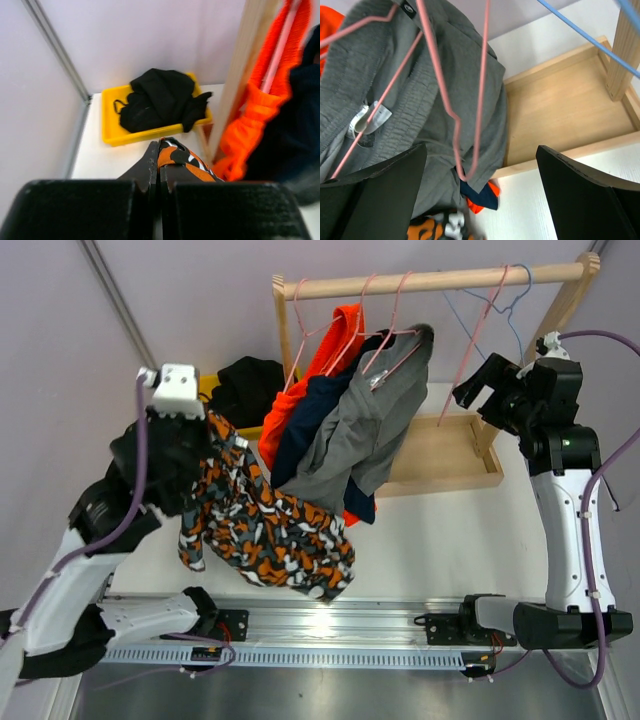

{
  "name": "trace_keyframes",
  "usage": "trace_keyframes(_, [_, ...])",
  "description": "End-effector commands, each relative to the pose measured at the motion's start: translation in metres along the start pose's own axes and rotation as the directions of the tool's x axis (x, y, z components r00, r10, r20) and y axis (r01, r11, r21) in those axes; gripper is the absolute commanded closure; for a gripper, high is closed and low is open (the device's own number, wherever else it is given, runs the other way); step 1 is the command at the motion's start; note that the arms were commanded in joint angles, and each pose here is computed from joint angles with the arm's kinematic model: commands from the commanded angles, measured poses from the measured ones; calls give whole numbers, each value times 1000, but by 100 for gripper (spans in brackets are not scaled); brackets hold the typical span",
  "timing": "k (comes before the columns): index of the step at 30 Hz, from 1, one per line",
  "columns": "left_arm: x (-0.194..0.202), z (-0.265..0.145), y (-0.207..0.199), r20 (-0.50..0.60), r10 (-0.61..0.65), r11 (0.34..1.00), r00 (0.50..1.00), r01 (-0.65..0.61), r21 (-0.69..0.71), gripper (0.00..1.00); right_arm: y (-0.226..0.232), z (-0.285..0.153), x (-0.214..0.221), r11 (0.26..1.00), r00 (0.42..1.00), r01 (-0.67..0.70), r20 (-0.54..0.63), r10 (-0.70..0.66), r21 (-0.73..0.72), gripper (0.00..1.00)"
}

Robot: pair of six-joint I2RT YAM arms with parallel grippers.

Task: Remove the shorts from the hanger

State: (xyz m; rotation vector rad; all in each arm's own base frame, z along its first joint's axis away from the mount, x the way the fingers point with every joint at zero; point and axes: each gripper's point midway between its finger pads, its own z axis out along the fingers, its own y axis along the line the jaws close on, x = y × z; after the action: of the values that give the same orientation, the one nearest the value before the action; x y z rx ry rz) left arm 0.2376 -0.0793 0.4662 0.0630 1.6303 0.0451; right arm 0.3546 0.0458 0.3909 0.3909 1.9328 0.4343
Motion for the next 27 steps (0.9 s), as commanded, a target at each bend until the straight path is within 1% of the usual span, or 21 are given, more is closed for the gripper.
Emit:
trace_keyframes(1, [-48,15,19,130,-29,1000,991,30,-2,100,6,-15,-7,999,999,19,42,-18,-32,1])
trace_keyframes(2, [-62,15,30,163,-49,998,985,54,-28,100,5,-15,-5,999,999,19,39,-18,-32,1])
trace_keyframes(3, [-62,29,43,153,-31,995,988,46,-94,100,5,-16,-5,999,999,19,40,-18,-34,1])
trace_keyframes(5, [-83,37,54,202,-46,991,978,70,-117,100,4,-14,-2,999,999,17,34,-16,-36,1])
trace_keyframes(6, [-82,54,53,187,-35,989,982,61,-135,100,4,-14,-1,999,999,19,31,-18,-37,1])
trace_keyframes(7, [-97,55,72,226,-51,978,973,95,-185,100,3,-12,0,999,999,18,29,-17,-34,1])
trace_keyframes(10, [-106,90,93,246,-87,962,965,146,-232,100,-1,-8,6,999,1000,16,17,-15,-30,1])
trace_keyframes(11, [-120,93,97,281,-96,964,955,159,-212,100,-3,-5,10,1000,1000,17,6,-17,-26,1])
trace_keyframes(13, [-123,130,107,283,-136,954,949,203,-222,100,-6,-3,13,1000,1000,14,3,-14,-23,1])
trace_keyframes(15, [-153,141,110,360,-150,956,921,229,-185,100,-9,3,21,1000,1000,11,-17,-11,-21,1])
trace_keyframes(16, [-144,173,111,343,-141,956,929,218,-195,100,-9,6,23,1000,1000,7,-21,-8,-26,1])
trace_keyframes(18, [-197,174,114,528,-147,955,836,259,-144,100,-12,14,32,1000,999,-2,-41,1,-31,1])
trace_keyframes(19, [-208,181,111,569,-161,956,806,270,-112,100,-13,21,39,1000,998,-4,-67,2,-30,1])
trace_keyframes(20, [-228,195,107,651,-172,958,739,279,-63,100,-14,25,43,1000,997,-5,-82,3,-26,1])
trace_keyframes(21, [-246,195,94,702,-201,967,684,253,30,100,-14,28,46,1000,995,-3,-96,0,-28,1])
trace_keyframes(22, [-255,198,88,735,-225,965,640,249,78,100,-13,34,53,1000,993,3,-120,-7,-29,1])
trace_keyframes(23, [-259,211,85,777,-244,961,580,249,116,100,-13,36,55,1000,992,4,-127,-7,-25,1])
trace_keyframes(24, [-259,217,81,788,-266,957,555,250,147,100,-13,38,57,1000,991,5,-132,-8,-25,0])
trace_keyframes(25, [-251,231,79,787,-282,952,548,263,158,100,-12,39,59,1000,991,6,-134,-10,-29,1])
trace_keyframes(26, [-257,228,79,832,-275,952,481,258,165,100,-12,41,62,1000,990,6,-143,-10,-28,1])
trace_keyframes(27, [-241,252,73,826,-243,960,509,248,130,100,-10,41,63,999,990,8,-144,-13,-36,1])
